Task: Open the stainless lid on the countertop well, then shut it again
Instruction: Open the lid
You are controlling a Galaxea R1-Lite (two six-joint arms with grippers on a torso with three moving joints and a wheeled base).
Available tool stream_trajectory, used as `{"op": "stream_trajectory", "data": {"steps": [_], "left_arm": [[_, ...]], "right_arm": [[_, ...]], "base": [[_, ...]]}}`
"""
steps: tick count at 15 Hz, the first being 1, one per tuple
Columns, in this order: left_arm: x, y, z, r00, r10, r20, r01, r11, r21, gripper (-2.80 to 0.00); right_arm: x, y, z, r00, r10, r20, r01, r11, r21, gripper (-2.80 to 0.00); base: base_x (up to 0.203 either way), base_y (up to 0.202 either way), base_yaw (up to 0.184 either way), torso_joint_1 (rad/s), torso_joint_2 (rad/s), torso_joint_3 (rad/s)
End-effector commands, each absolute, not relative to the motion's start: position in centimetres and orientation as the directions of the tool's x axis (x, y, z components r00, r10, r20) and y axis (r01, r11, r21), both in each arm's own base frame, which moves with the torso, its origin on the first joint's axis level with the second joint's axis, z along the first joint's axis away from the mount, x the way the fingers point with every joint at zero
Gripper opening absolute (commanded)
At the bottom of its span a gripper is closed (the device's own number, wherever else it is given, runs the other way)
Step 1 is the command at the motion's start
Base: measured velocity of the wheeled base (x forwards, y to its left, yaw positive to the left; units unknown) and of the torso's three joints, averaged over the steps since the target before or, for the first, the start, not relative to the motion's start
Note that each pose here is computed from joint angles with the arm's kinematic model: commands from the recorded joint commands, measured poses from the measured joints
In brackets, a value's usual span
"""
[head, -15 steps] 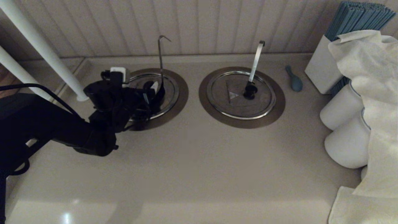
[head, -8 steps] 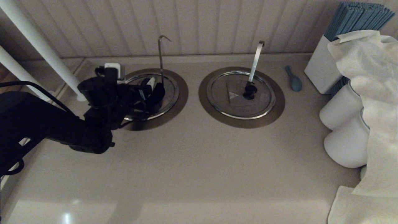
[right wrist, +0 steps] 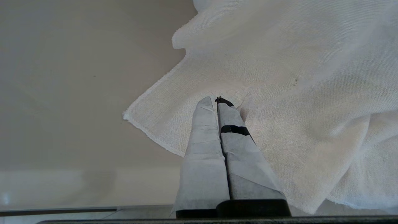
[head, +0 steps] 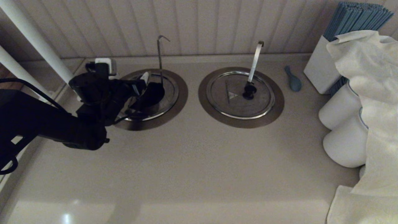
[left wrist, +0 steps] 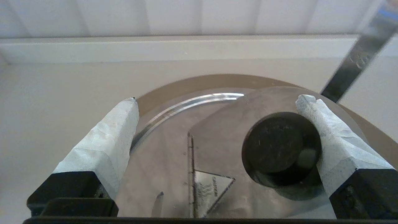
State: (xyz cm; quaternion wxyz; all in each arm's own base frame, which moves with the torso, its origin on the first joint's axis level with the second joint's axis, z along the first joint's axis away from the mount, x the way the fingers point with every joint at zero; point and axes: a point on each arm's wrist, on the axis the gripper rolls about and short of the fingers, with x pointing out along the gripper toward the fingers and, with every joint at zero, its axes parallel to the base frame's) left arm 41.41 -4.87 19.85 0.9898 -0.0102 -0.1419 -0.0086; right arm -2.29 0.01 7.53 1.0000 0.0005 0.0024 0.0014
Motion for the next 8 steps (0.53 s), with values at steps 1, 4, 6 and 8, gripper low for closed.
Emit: {"op": "stream_trajectory", "data": {"steps": [1,4,6,8], "left_arm": [[41.5,-4.4,19.9,0.959,0.000,0.283,0.007,1.000,-0.025,0.00],[41.6,-4.3,19.8,0.960,0.000,0.280,0.008,1.000,-0.028,0.00],[41.2,-4.8,19.2,0.967,-0.027,0.255,0.034,0.999,-0.020,0.00],[40.9,-5.2,18.8,0.972,-0.078,0.222,0.082,0.997,-0.009,0.00]], "right_arm": [[-2.3,0.0,7.5,1.000,0.003,-0.005,-0.003,1.000,0.000,-2.80],[-2.3,0.0,7.5,1.000,0.003,-0.005,-0.003,1.000,0.000,-2.80],[-2.3,0.0,7.5,1.000,0.004,-0.006,-0.004,1.000,0.001,-2.80],[-2.3,0.0,7.5,1.000,0.003,-0.005,-0.003,1.000,0.000,-2.80]], "base": [[0.000,0.000,0.000,0.000,0.00,0.000],[0.000,0.000,0.000,0.000,0.00,0.000],[0.000,0.000,0.000,0.000,0.00,0.000],[0.000,0.000,0.000,0.000,0.00,0.000]]}}
